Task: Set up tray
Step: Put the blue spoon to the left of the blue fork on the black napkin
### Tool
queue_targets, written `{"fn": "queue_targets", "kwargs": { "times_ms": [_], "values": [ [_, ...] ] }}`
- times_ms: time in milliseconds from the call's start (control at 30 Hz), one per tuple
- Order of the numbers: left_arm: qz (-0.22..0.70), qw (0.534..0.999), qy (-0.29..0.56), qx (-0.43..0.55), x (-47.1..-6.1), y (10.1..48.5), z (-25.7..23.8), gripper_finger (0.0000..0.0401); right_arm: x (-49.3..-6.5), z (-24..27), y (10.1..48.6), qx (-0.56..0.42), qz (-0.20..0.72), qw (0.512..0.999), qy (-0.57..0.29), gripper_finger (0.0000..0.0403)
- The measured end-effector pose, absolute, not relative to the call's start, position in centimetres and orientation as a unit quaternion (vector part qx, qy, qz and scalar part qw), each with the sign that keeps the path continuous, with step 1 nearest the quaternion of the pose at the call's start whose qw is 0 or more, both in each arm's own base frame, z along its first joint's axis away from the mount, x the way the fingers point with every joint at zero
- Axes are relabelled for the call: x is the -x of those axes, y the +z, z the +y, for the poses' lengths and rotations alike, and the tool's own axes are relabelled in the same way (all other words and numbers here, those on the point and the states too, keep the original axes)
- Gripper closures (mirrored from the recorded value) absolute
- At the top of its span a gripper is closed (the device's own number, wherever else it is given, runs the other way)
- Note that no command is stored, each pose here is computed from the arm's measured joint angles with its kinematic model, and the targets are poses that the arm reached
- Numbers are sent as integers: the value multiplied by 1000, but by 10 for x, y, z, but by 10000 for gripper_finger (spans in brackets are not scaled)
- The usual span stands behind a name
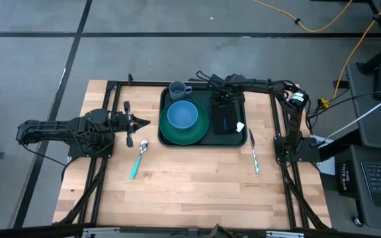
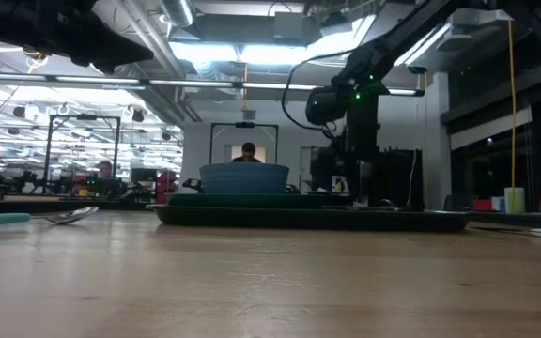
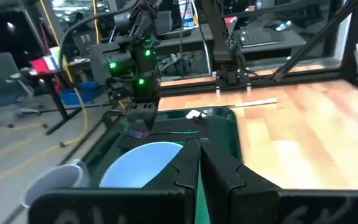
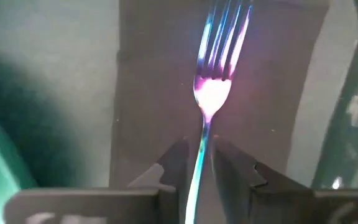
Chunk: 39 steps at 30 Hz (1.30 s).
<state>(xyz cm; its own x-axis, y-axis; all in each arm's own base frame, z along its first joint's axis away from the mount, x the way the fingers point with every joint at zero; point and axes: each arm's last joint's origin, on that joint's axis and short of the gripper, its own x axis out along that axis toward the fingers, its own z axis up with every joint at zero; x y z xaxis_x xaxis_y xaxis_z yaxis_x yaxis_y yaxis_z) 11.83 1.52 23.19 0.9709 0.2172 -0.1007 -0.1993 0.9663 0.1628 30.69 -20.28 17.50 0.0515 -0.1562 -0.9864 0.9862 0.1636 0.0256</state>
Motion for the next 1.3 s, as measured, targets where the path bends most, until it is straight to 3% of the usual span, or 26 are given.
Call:
{"fn": "queue_targets", "kwargs": {
  "times_ms": [400,633,733,967,1133,1300],
  "values": [
    [65,987,117,-95,-118,231,16,391,-287,-175,252,-338,464,686,-447,335],
    [112,984,112,-76,-117,222,16,395,-271,-135,274,-273,416,732,-465,380],
    [125,984,112,-67,-116,219,16,394,-272,-115,269,-235,387,773,-444,397],
    [134,984,110,-35,-115,217,15,398,-280,-66,230,-167,296,879,-336,387],
    [133,985,109,-27,-116,217,15,399,-277,-36,213,-132,254,917,-278,398],
    [172,981,83,-19,-125,211,15,400,-276,-17,201,-127,214,934,-257,384]
  ]
}}
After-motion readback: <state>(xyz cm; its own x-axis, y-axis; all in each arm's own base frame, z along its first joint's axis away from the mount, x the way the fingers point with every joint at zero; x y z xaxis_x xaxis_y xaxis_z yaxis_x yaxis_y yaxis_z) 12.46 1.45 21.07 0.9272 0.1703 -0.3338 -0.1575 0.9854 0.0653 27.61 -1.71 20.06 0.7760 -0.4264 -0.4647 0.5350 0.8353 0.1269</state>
